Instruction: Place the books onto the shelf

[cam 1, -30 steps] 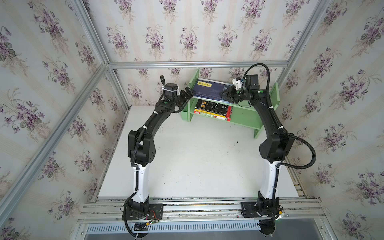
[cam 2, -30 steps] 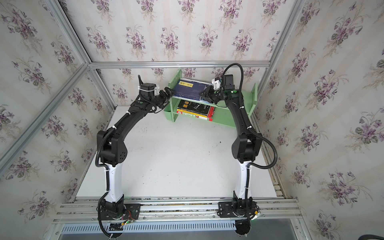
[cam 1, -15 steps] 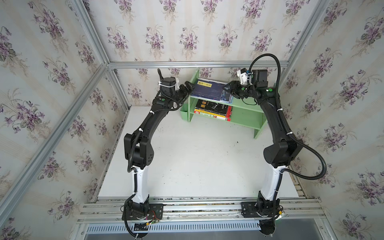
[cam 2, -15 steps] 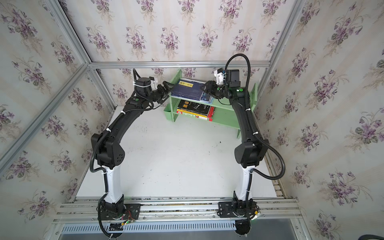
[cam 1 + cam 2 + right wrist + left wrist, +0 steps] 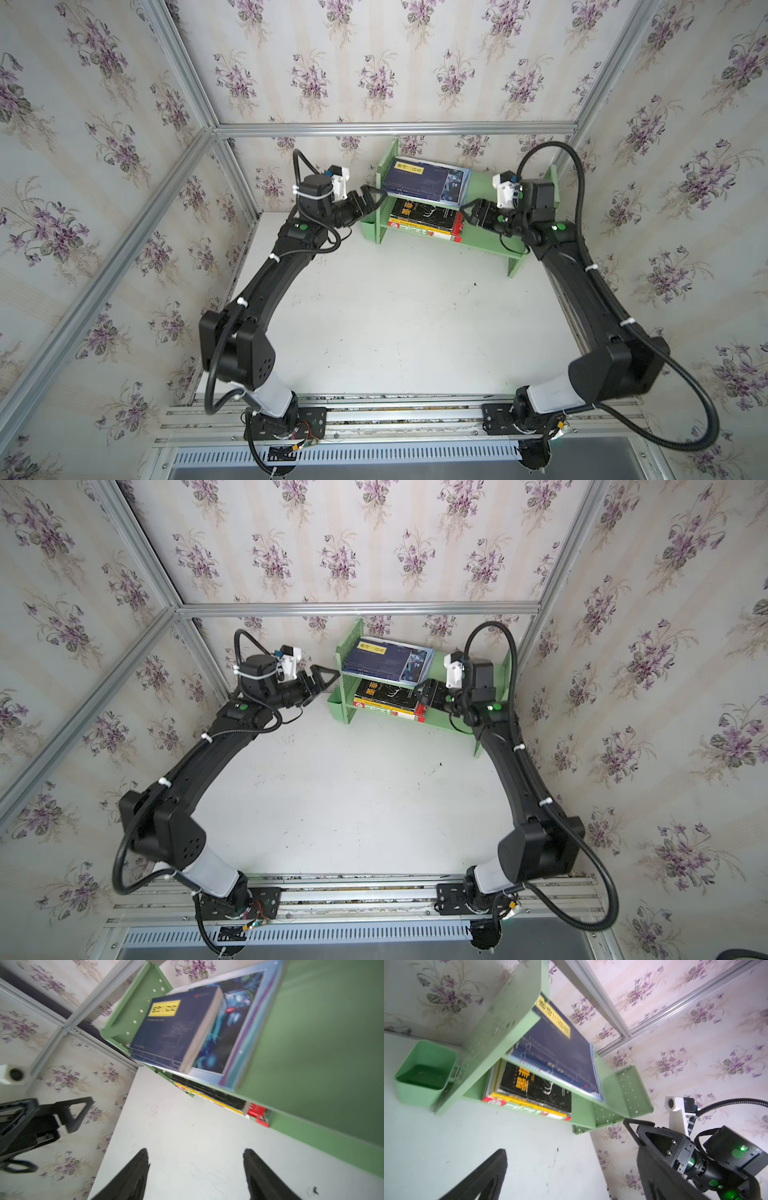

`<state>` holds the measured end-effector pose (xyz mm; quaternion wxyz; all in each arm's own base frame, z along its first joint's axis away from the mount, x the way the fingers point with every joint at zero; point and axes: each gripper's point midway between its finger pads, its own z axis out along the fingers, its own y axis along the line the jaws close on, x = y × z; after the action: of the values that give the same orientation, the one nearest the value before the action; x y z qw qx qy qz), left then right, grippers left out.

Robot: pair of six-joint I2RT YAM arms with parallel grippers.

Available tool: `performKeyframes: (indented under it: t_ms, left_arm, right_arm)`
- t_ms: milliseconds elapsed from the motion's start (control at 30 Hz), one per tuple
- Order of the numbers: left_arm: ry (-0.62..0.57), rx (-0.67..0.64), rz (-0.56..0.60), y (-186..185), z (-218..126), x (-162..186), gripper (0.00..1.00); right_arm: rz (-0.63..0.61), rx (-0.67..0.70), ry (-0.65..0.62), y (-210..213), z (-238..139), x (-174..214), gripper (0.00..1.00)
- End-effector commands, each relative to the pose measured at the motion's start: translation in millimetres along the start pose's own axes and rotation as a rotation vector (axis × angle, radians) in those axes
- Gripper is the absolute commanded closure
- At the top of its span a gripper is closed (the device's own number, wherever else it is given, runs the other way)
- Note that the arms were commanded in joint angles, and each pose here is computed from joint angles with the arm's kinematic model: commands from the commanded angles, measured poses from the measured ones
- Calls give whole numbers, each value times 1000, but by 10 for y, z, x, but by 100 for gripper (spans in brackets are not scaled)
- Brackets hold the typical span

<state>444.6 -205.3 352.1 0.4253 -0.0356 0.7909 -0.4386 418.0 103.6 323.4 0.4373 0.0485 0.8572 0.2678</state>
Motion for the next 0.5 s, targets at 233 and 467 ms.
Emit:
performKeyframes:
  t_ms: [233, 467]
  left_arm:
    - [-325, -575, 310, 1102, -1296, 253, 0]
    - [-530, -811, 468, 1689, -1899, 516, 0]
  right_arm:
    - [-57, 596, -98, -1308, -568, 830, 20]
    - [-155, 802, -141, -1847, -613, 1188, 15]
